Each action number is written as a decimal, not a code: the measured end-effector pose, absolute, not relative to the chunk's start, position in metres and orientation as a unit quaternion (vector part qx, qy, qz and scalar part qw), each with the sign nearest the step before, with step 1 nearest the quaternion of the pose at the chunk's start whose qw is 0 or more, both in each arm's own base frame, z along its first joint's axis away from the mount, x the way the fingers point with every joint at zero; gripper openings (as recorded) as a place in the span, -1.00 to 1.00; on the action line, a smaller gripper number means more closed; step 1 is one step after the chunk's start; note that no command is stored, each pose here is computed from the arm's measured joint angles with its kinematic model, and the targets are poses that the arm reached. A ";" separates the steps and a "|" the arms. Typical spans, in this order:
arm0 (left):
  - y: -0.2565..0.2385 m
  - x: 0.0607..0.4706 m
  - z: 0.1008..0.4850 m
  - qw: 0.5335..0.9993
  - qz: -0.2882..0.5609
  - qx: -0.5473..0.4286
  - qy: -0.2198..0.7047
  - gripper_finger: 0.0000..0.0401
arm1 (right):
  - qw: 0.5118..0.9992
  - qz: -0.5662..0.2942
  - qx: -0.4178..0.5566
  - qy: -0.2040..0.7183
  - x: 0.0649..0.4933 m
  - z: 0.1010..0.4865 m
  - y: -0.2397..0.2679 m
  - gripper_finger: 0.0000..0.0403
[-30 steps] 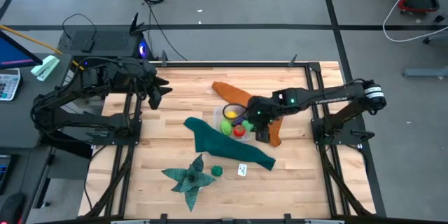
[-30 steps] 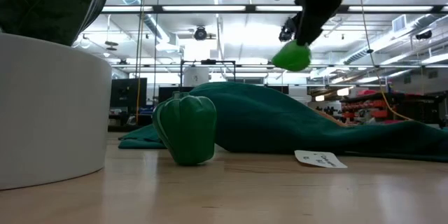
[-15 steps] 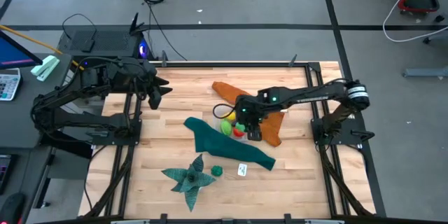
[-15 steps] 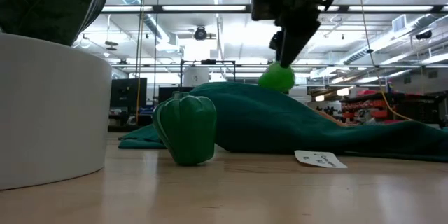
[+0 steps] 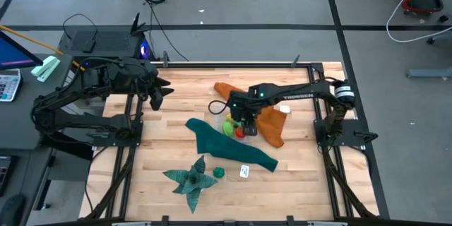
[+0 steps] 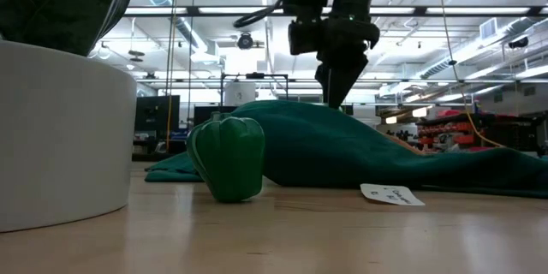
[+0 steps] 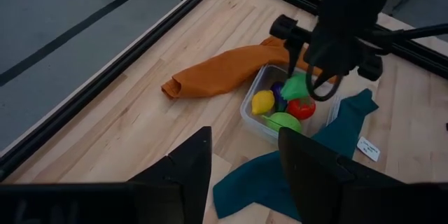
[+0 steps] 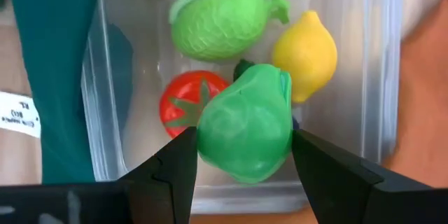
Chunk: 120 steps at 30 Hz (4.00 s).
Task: Pick and placing Produce into tupperware
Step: Put the green pear into the transparent bin, then put the green bell pepper into the transparent bin
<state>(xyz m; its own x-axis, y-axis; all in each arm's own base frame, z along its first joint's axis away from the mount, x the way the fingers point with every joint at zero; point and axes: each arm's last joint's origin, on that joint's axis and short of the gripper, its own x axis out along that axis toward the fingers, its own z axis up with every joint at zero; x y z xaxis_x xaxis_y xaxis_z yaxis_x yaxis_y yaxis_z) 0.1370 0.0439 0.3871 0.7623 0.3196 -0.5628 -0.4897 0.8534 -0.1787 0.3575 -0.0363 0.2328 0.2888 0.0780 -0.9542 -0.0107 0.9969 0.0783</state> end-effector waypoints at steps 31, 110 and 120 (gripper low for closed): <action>0.044 0.137 0.386 0.924 0.218 -0.159 0.270 -0.14 | 0.797 0.016 0.047 0.602 0.343 0.250 -0.027 0.33; 0.044 0.136 0.386 0.916 0.228 -0.191 0.269 -0.14 | 0.877 0.071 0.076 0.470 0.288 0.223 0.106 0.28; 0.042 0.130 0.377 0.902 0.227 -0.174 0.325 -0.14 | 0.923 0.124 0.102 0.349 0.320 0.236 0.087 0.28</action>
